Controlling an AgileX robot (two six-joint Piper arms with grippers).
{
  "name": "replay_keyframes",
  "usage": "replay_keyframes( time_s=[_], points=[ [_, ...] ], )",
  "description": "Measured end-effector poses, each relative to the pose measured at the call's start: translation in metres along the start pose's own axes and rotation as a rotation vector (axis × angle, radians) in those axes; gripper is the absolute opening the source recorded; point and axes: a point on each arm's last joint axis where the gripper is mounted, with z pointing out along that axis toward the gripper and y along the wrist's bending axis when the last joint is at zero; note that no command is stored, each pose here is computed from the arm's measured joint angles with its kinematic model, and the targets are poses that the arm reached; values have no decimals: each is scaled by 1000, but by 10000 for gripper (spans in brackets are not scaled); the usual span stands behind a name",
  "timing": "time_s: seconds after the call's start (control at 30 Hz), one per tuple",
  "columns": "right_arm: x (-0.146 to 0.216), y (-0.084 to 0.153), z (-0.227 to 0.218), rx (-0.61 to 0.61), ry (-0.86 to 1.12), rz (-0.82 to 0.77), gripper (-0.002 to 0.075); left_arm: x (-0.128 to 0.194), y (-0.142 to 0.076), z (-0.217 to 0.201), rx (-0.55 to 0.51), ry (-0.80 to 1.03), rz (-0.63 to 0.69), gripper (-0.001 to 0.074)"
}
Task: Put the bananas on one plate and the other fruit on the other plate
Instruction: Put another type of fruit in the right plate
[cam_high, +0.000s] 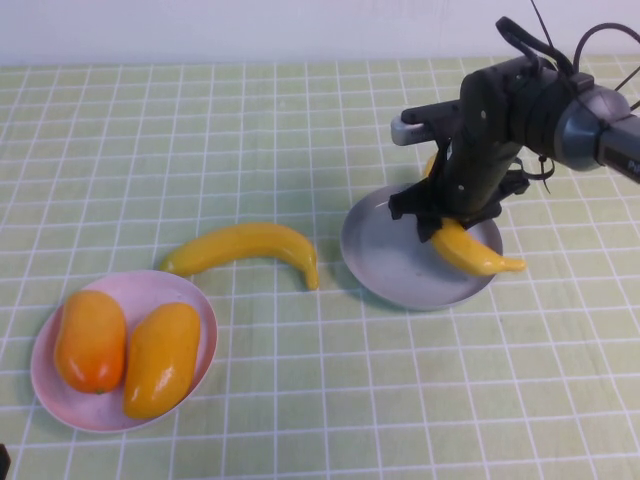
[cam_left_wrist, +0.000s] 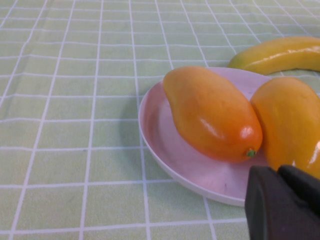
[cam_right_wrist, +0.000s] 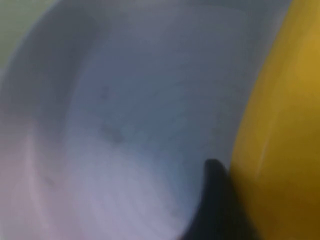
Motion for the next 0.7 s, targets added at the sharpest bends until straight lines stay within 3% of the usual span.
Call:
replay_keyframes(
  time_s=[0.17, 0.27, 0.43, 0.7],
  points=[
    [0, 4, -4, -41, 24, 8, 584, 0, 0, 0, 0, 0, 0, 3],
    [-2, 4, -13, -27, 50, -1, 651, 0, 0, 0, 0, 0, 0, 3],
    [-17, 18, -47, -18, -6, -176, 655, 0, 0, 0, 0, 0, 0, 3],
    [-20, 101, -86, -240, -274, -977, 545, 0, 0, 0, 0, 0, 0, 3]
  ],
)
